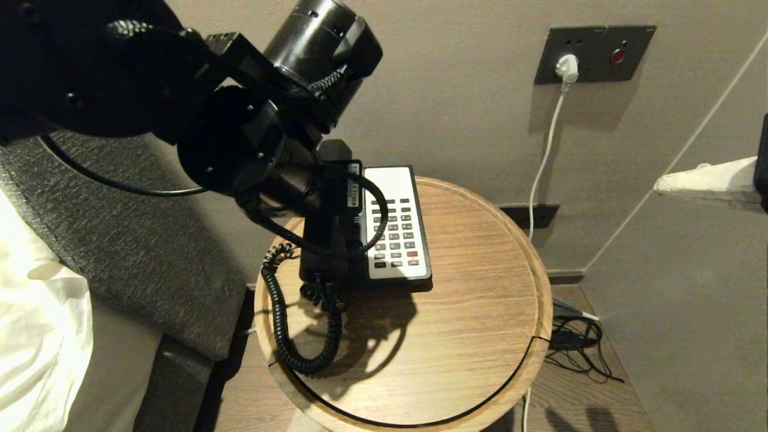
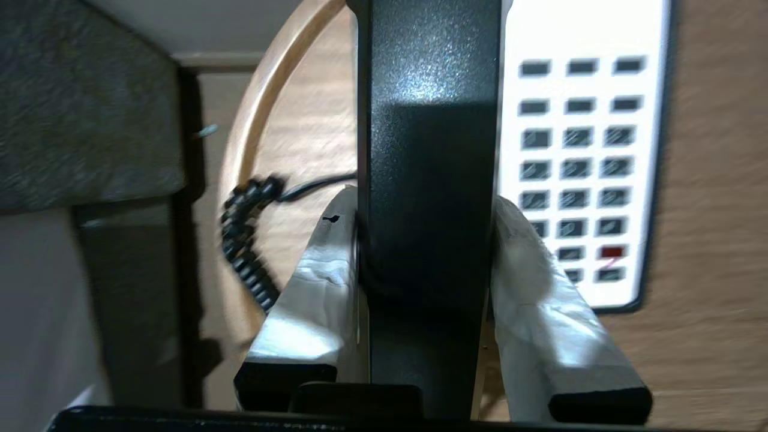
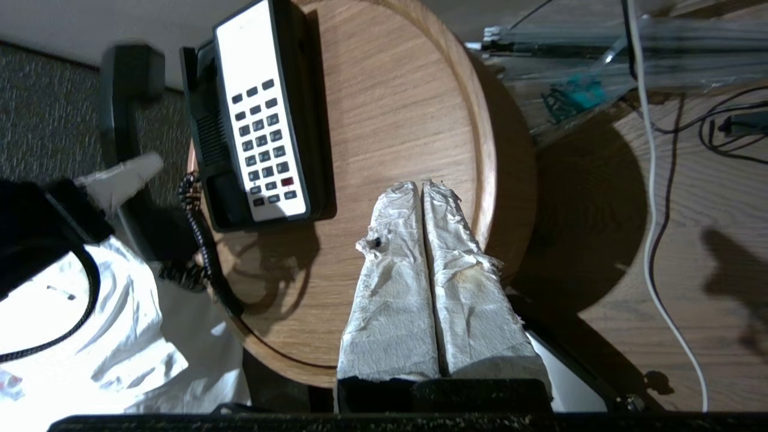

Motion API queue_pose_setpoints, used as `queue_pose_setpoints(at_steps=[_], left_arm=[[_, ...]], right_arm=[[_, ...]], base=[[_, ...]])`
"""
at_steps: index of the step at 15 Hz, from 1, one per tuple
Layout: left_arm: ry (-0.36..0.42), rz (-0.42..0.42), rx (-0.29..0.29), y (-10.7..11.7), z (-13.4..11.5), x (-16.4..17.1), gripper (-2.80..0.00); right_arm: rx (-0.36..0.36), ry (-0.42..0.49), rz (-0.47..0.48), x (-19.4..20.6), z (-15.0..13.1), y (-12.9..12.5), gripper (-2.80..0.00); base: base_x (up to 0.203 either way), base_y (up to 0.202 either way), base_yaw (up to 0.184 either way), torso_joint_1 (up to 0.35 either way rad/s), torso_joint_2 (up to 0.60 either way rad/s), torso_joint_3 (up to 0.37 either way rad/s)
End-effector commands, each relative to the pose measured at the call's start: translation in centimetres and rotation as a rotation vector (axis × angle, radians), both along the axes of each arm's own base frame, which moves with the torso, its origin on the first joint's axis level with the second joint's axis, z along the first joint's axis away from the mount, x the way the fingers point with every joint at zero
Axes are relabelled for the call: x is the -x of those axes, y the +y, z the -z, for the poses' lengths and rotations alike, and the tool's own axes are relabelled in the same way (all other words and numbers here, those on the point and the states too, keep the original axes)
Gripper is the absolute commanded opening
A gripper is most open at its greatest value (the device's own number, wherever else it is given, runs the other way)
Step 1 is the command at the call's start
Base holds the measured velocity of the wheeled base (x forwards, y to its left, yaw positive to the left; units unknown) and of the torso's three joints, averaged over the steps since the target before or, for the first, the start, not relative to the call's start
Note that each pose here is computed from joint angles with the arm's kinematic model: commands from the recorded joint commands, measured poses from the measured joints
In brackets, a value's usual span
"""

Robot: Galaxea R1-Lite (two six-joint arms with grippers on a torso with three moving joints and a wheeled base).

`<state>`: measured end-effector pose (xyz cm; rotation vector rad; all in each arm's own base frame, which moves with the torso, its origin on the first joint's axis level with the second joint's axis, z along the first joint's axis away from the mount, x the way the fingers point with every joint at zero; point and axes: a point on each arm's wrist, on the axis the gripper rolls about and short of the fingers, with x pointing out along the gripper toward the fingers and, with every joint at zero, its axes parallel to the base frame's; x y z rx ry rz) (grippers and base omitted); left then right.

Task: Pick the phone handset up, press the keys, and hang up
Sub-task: Put the handset back

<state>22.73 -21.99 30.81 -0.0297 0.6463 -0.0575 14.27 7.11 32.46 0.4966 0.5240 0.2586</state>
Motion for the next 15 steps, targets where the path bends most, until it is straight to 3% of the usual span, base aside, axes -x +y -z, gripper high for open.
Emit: queue_pose_setpoints(at_steps=[1,8,15], left_arm=[[0.006,-0.006,0.004,0.2,-0.1,-0.1,-2.80],[0.034,-0.009,0.031,0.1,0.4,-0.6,-2.80],[0.057,-0.015,0.012,-1.0,1.6,-1.3,-2.80]], right_arm=[[0.001,0.008,0.002,0.4,0.3,-0.2,-2.80],[0.005,0.014,0.007,0.7,0.4,-0.4,-2.80],[0.004,0.021,-0.002,1.7,1.3,-0.9,-2.80]], base=[[0.000,0.000,0.000,0.000,0.00,0.000],[0.000,0.000,0.000,0.000,0.00,0.000],[0.000,0.000,0.000,0.000,0.00,0.000]])
